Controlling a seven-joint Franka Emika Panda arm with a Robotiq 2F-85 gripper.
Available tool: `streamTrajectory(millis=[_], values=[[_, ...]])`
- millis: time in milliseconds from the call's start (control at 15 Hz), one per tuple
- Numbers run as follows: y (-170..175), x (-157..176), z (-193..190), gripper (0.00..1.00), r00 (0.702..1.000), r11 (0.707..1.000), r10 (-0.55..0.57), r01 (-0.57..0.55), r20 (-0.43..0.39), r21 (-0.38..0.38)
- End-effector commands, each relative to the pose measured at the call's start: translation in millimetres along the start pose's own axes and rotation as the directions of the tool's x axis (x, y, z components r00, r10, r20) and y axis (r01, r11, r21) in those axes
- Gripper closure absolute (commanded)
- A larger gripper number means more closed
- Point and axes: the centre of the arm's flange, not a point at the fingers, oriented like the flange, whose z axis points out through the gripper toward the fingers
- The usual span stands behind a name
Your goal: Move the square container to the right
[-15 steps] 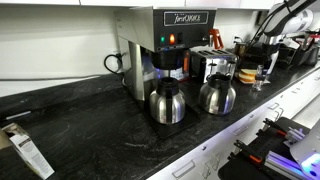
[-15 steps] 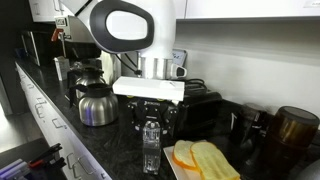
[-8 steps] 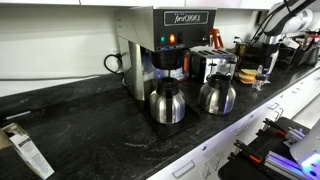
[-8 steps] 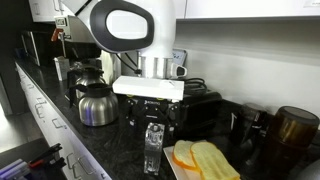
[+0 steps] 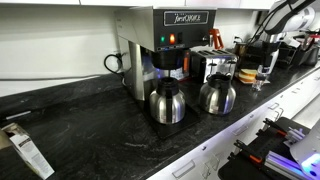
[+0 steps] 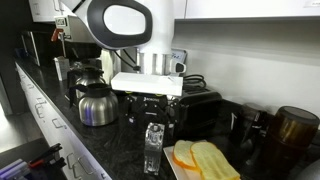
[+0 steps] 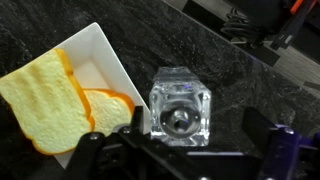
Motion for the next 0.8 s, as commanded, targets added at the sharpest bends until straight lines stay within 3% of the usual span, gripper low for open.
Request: streamTrajectory(millis=[0,333,733], values=[[0.0,0.1,0.0,0.00,1.000,1.000,0.000,0.000,0.000,0.000],[-1.7,-2.2,-10.1,0.00,1.000,1.000,-0.003,0.003,-0.011,-0.004],[-1.8,-9.9,-49.5,0.00,0.999,0.996,-0.013,0.010,-0.032,-0.094]])
